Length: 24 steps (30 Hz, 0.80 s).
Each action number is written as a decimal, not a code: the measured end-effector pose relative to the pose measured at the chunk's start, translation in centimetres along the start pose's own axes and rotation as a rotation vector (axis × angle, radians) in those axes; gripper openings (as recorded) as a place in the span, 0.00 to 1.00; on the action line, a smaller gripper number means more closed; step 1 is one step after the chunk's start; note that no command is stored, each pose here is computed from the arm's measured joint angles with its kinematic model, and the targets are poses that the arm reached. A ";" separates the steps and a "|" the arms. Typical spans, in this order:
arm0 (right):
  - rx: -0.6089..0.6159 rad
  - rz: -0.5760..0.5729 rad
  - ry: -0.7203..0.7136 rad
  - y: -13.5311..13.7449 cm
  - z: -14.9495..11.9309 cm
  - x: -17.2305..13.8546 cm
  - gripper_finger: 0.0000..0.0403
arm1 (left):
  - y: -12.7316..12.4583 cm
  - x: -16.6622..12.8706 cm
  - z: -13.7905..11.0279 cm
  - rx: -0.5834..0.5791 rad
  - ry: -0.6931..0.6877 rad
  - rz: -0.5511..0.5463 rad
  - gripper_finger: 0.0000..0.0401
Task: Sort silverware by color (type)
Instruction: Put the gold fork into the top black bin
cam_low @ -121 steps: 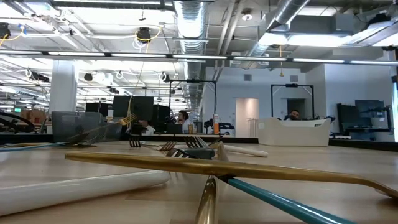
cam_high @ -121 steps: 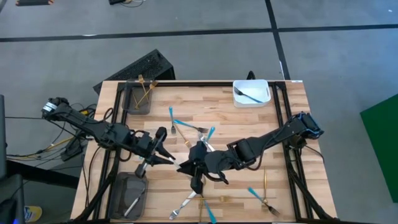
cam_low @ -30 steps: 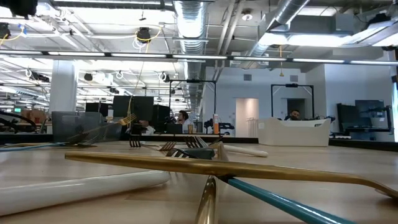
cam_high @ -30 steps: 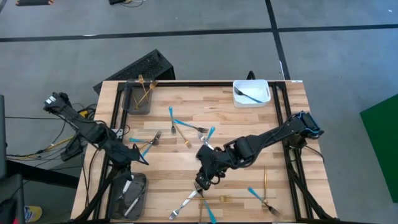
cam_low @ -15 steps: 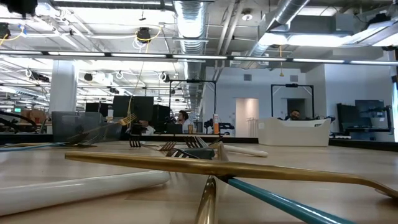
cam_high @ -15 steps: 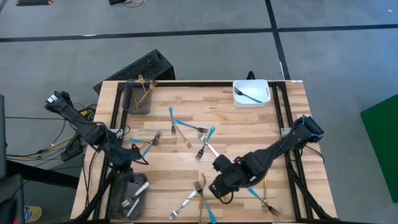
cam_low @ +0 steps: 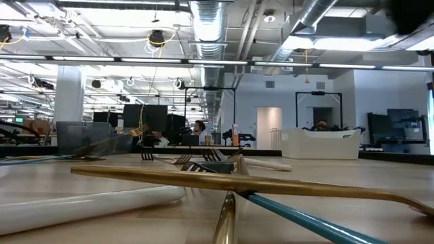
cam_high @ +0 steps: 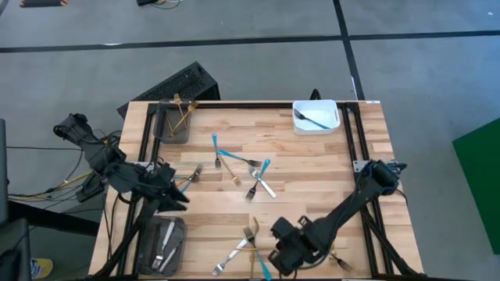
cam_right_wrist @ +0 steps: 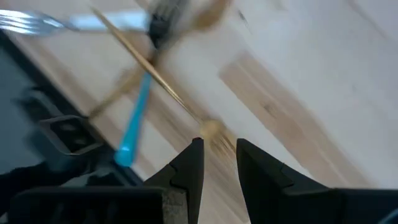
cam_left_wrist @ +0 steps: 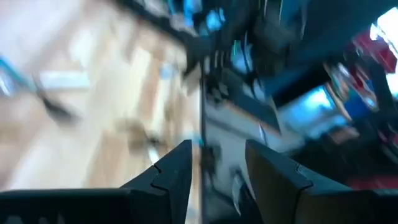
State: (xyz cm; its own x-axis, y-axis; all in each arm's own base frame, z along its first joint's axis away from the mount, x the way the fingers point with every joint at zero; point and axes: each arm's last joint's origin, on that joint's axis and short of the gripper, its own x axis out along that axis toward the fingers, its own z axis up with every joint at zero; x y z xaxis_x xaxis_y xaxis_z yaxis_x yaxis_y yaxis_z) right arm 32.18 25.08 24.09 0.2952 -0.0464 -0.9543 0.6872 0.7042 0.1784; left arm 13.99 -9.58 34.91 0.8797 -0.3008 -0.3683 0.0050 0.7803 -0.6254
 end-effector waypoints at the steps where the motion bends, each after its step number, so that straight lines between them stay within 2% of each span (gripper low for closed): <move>1: 0.006 -0.013 0.011 0.1 -0.4 0.4 0.30 | -0.2 0.3 0.1 0.030 -0.039 0.013 0.34; 5: 0.052 -0.045 0.065 0.5 -2.2 1.9 0.30 | -1.0 1.9 0.3 0.117 -0.105 0.006 0.34; 8: -0.011 -0.043 0.038 0.8 -2.8 2.6 0.30 | -1.3 3.0 0.0 0.173 -0.096 0.016 0.34; 9: -0.082 -0.031 0.012 1.0 -2.8 2.8 0.30 | -1.3 3.4 -0.1 0.190 -0.088 0.025 0.34; 12: -0.404 -0.001 -0.132 2.0 -2.3 4.0 0.30 | -1.0 4.4 -0.3 0.249 -0.071 0.060 0.34; 14: -0.538 -0.019 -0.177 2.4 -1.6 5.6 0.30 | -0.8 4.8 -0.2 0.280 -0.068 0.081 0.34; 16: -0.558 -0.014 -0.119 2.4 -0.9 7.1 0.30 | -0.6 5.0 -0.1 0.270 -0.072 0.094 0.34; 20: -0.500 0.029 0.062 2.3 -0.3 8.9 0.30 | -0.5 4.9 -0.2 0.216 -0.049 0.084 0.34; 24: -0.528 -0.002 0.014 2.4 -1.2 9.3 0.30 | -0.5 4.7 -1.3 0.217 0.038 0.089 0.34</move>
State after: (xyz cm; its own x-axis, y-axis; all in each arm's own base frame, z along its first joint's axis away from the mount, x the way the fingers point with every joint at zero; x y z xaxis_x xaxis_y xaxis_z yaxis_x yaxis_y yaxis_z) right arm 35.81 27.18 15.34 0.2823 -0.0412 -0.9584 0.2584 0.9654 0.0346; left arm 17.49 -12.08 32.65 0.8626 -0.2431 -0.4437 0.0342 0.9030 -0.4282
